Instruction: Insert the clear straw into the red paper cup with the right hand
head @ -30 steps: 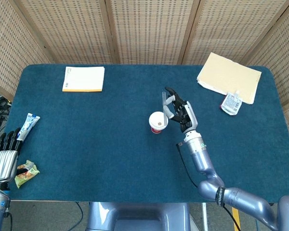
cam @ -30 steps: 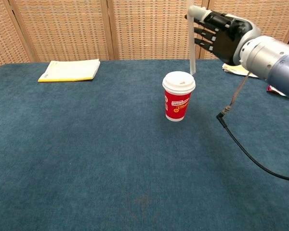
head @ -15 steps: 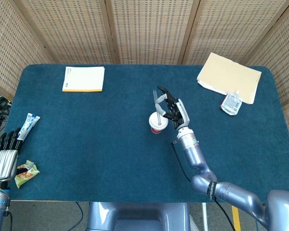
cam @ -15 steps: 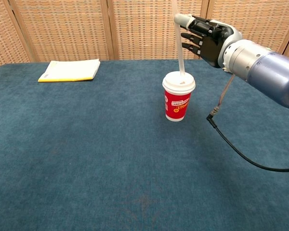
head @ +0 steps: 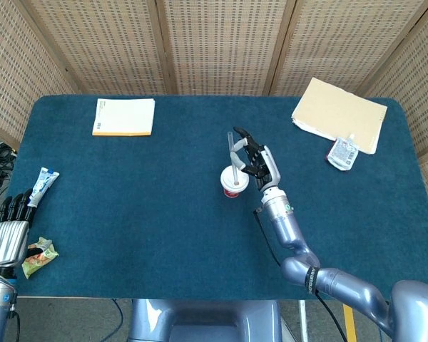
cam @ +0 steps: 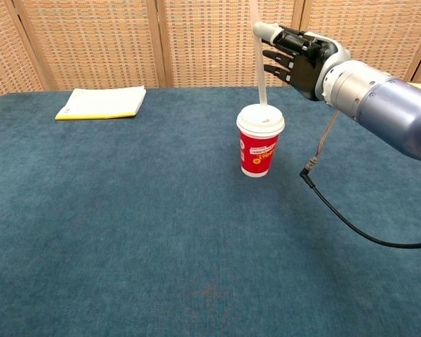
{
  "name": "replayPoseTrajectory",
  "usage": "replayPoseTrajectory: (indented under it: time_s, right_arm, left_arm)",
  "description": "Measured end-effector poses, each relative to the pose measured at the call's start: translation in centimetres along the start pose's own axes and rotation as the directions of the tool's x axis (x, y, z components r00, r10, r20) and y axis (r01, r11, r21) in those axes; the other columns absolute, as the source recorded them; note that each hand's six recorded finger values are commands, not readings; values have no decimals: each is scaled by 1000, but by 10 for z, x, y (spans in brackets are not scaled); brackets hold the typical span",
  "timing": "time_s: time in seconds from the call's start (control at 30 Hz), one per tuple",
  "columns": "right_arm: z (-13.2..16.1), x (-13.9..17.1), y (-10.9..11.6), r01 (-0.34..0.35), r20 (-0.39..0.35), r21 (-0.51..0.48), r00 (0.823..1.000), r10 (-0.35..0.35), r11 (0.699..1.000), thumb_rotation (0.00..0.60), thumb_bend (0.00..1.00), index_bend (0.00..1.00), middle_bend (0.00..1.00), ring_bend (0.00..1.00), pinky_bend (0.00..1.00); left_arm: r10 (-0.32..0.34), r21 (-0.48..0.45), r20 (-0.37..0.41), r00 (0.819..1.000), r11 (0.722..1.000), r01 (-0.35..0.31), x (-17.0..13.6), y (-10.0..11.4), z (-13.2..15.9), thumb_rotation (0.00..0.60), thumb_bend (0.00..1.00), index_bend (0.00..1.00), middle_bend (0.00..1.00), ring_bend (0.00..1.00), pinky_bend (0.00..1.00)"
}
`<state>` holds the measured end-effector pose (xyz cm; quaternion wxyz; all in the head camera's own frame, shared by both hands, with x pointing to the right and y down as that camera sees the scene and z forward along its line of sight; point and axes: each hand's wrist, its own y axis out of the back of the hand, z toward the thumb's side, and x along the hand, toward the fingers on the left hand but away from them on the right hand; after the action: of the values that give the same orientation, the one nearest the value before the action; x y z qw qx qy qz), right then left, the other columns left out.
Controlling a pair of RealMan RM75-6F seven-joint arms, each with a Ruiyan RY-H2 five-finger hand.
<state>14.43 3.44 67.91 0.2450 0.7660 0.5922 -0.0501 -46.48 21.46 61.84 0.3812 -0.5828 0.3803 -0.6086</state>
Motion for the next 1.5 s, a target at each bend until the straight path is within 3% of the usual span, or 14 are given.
replayPoseTrajectory:
  time_s: [1.5]
  right_arm:
    - [-15, -2, 5, 20, 35, -8, 999, -20, 1000, 600, 581, 636, 207, 0, 0]
  left_arm:
    - [-11, -4, -5, 1000, 1000, 11, 0, -1, -3, 600, 52, 0, 0, 0, 0]
